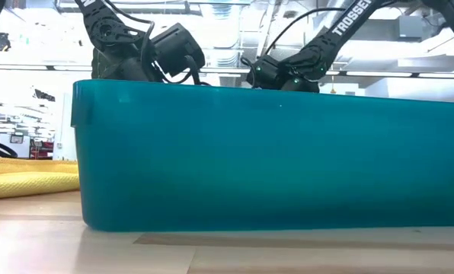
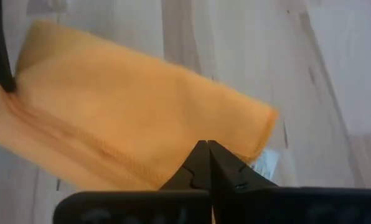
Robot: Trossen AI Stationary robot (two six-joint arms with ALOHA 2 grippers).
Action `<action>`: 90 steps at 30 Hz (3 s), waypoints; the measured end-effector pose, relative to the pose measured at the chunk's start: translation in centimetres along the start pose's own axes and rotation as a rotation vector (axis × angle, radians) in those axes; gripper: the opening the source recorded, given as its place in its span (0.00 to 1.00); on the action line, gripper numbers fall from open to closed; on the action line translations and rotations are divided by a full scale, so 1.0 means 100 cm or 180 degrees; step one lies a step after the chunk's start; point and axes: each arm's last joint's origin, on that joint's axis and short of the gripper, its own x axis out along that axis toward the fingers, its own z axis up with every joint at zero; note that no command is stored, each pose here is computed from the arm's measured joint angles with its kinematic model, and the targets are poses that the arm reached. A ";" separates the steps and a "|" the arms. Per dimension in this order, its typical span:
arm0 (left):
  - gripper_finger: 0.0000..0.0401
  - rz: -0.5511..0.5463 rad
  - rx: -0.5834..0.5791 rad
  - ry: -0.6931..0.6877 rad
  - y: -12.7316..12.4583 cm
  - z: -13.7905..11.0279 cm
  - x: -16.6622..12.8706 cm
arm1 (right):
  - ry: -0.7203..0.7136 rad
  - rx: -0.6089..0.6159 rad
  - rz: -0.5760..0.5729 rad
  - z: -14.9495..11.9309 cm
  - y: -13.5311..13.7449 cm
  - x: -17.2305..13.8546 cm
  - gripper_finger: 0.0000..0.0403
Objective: Fold microfiber towels
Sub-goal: Fold the orange microfiber towel
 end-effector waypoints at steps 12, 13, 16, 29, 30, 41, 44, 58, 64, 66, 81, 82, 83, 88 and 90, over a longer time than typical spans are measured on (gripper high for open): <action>0.00 -0.0086 -0.0111 0.0043 -0.001 0.000 0.000 | 0.0243 0.0017 0.0036 -0.019 -0.005 -0.001 0.02; 0.00 -0.0087 -0.0110 0.0043 -0.001 0.000 0.000 | 0.0264 0.0029 0.0046 -0.020 -0.006 -0.001 0.03; 0.00 -0.0088 -0.0108 0.0045 -0.001 -0.001 0.000 | 0.0186 0.0029 0.0050 -0.015 -0.005 -0.010 0.04; 0.00 -0.0069 -0.0026 0.0055 -0.001 -0.001 0.000 | -0.0476 -0.0212 0.0060 0.015 0.019 -0.003 0.04; 0.00 -0.0068 -0.0027 0.0058 0.000 -0.001 0.000 | -0.0385 -0.0155 0.0084 0.010 0.019 0.003 0.03; 0.00 -0.0059 0.0009 0.0062 0.000 -0.001 0.000 | 0.0109 0.0029 0.0169 -0.006 0.016 -0.002 0.03; 0.00 -0.0058 0.0009 0.0060 0.000 -0.001 0.000 | 0.0115 0.0070 0.0152 -0.007 0.013 -0.004 0.03; 0.00 -0.0100 -0.0254 0.0037 -0.003 0.016 -0.028 | 0.0270 0.0185 0.0163 -0.042 0.017 0.016 0.03; 0.00 0.0064 -0.0183 -0.0173 -0.012 0.023 -0.058 | 0.0261 0.0241 0.0157 -0.044 0.019 0.018 0.03; 0.00 0.0227 -0.0148 -0.0241 -0.014 0.022 -0.062 | 0.0244 0.0241 0.0153 -0.045 0.018 0.018 0.03; 0.08 -0.0602 0.0350 0.0011 -0.026 0.019 -0.048 | 0.0216 0.0227 0.0146 -0.045 0.019 0.019 0.03; 0.11 -0.0685 0.0343 0.0093 -0.025 0.018 -0.047 | 0.0213 0.0222 0.0142 -0.045 0.018 0.019 0.03; 0.14 -0.0692 0.0327 0.0182 -0.023 0.015 -0.047 | 0.0209 0.0218 0.0141 -0.045 0.018 0.019 0.03; 0.35 -0.0524 0.0275 0.0087 -0.021 0.018 -0.051 | 0.0205 0.0217 0.0139 -0.045 0.018 0.019 0.04; 0.41 -0.0351 0.0188 0.0006 -0.018 0.020 -0.057 | 0.0206 0.0223 0.0137 -0.045 0.018 0.019 0.04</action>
